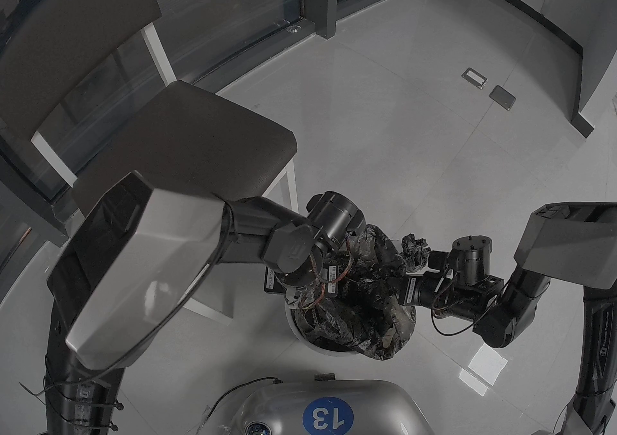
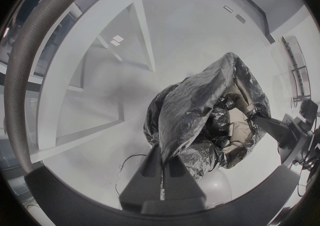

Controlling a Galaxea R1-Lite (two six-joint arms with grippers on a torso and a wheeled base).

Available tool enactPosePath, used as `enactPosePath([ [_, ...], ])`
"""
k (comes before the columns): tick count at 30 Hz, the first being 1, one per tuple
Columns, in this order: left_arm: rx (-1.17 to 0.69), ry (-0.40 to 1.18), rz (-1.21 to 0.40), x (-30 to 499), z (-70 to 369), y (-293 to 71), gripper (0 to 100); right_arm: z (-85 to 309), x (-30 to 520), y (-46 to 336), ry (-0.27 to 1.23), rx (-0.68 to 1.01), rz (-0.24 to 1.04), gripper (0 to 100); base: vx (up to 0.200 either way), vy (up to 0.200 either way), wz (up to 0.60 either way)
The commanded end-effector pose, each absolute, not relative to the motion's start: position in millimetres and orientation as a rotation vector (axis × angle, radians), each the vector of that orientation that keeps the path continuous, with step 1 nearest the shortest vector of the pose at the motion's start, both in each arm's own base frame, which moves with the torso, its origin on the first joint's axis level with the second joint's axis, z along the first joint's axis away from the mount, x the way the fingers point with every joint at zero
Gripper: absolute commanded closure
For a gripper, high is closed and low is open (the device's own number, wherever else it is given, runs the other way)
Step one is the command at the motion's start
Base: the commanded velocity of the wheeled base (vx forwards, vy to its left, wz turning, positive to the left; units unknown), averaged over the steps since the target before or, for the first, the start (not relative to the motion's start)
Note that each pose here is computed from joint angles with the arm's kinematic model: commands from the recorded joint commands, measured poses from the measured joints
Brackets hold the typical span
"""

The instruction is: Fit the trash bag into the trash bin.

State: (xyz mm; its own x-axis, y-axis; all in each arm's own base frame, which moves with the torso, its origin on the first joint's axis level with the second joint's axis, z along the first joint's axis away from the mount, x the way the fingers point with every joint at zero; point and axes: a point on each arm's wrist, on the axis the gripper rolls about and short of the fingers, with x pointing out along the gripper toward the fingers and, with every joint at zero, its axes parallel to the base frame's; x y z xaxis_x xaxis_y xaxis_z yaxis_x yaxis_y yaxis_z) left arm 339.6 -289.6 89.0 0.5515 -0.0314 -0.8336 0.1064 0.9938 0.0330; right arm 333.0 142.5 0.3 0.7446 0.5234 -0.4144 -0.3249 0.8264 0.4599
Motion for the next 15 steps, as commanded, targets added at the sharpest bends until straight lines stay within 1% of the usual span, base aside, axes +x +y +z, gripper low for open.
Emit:
enactPosePath([
  [1, 0.059, 0.970, -0.069, 343.1, 95.8, -285.7, 100, 0.6, 338.3, 137.1, 0.554, 0.379, 0.461, 100, 0.000, 0.000, 0.00],
  [5, 0.106, 1.032, -0.059, 332.8, 88.9, -287.6, 100, -5.8, 328.6, 143.9, 0.617, 0.359, 0.471, 100, 0.000, 0.000, 0.00],
  [10, 0.129, 1.046, -0.072, 326.0, 85.7, -294.2, 100, -9.8, 309.8, 160.4, 0.665, 0.332, 0.525, 100, 0.000, 0.000, 0.00],
  [15, 0.162, 1.094, -0.051, 319.3, 88.0, -288.8, 100, -15.4, 286.2, 189.1, 0.716, 0.293, 0.616, 100, 0.000, 0.000, 0.00],
])
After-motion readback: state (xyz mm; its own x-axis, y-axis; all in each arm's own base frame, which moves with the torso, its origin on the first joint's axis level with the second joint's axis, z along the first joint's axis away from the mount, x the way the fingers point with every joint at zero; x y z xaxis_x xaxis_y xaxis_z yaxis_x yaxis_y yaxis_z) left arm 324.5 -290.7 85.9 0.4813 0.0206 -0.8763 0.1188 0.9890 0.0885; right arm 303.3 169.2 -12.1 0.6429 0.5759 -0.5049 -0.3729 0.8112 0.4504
